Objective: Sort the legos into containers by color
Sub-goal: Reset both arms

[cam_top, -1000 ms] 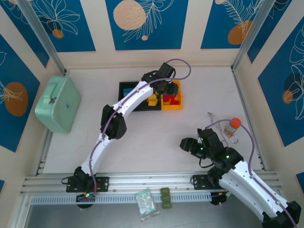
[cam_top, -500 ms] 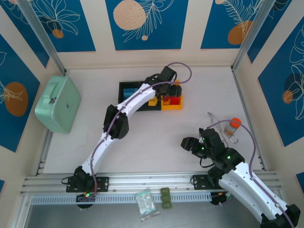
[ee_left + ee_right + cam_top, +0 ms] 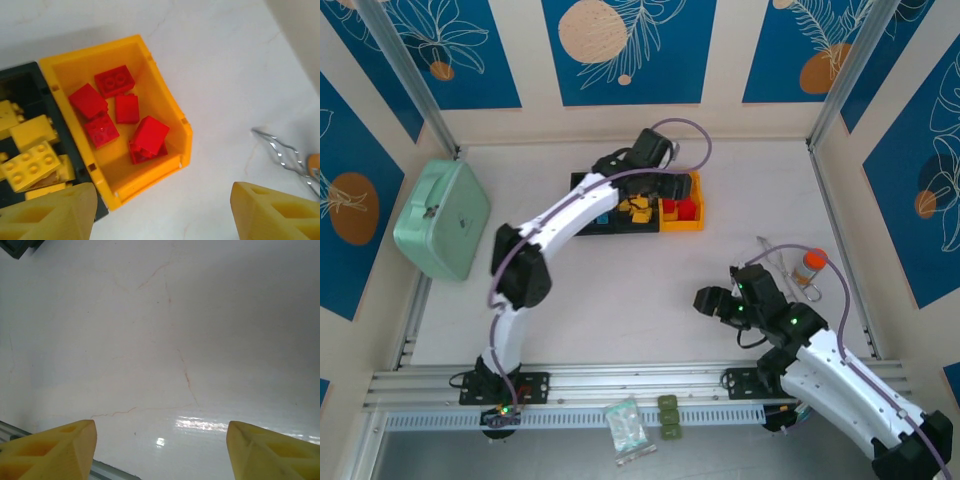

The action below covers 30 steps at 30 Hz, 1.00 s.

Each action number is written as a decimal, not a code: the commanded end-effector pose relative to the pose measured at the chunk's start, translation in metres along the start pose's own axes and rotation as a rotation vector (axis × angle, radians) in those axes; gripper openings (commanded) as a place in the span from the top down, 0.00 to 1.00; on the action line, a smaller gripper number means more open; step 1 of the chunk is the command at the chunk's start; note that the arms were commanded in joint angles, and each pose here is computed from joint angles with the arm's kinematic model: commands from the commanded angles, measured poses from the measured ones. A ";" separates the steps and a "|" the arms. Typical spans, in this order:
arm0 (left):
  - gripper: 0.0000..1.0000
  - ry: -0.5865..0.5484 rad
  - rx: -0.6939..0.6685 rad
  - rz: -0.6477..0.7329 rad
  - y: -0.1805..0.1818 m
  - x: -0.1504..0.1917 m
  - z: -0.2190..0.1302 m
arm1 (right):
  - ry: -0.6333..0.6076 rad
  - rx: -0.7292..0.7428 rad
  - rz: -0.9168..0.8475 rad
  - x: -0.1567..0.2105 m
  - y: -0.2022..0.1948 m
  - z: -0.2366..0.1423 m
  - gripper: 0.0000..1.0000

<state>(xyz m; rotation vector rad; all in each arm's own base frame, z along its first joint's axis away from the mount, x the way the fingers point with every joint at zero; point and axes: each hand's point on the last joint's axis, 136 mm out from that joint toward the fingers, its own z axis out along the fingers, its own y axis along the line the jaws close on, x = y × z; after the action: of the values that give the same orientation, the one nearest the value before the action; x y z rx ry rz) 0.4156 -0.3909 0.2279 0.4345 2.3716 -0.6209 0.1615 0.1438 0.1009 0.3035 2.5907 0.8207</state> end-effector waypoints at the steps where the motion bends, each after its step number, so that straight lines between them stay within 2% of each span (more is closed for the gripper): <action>1: 0.27 -0.075 0.008 0.050 0.000 0.003 -0.039 | -0.052 -0.043 -0.096 -0.021 0.029 -0.004 0.27; 5: 0.20 -0.093 -0.034 0.046 0.025 0.033 -0.072 | -0.049 -0.062 -0.162 -0.033 0.054 0.004 0.26; 7: 0.14 -0.110 -0.056 0.032 0.042 0.049 -0.090 | -0.050 -0.054 -0.203 -0.040 0.067 0.011 0.21; 8: 0.00 -0.115 -0.066 0.023 0.049 0.056 -0.097 | -0.049 -0.050 -0.221 -0.044 0.072 0.014 0.20; 9: 0.01 -0.120 -0.082 0.011 0.058 0.063 -0.104 | -0.049 -0.052 -0.238 -0.048 0.080 0.017 0.19; 10: 0.01 -0.126 -0.098 -0.002 0.068 0.069 -0.112 | -0.051 -0.055 -0.257 -0.052 0.087 0.021 0.01; 15: 0.01 -0.164 -0.226 -0.031 0.120 0.092 -0.141 | -0.097 -0.042 -0.332 -0.084 0.113 0.031 0.01; 20: 0.01 -0.276 -0.456 -0.030 0.191 0.106 -0.166 | -0.287 0.099 -0.349 -0.150 0.108 0.029 0.01; 25: 0.01 -0.431 -0.653 0.038 0.248 0.116 -0.189 | -0.563 0.303 -0.388 -0.223 0.069 0.016 0.01; 27: 0.01 -0.426 -0.751 0.022 0.275 0.124 -0.197 | -0.638 0.344 -0.417 -0.239 0.056 0.010 0.01; 30: 0.01 -0.347 -0.855 -0.038 0.314 0.143 -0.199 | -0.739 0.457 -0.451 -0.254 0.030 -0.002 0.01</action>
<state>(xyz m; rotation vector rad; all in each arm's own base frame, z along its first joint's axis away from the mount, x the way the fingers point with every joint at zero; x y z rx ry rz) 0.3386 -0.0343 0.1555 -0.0275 2.1479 0.1771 0.3758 0.1140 0.1796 0.1098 2.1335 0.1283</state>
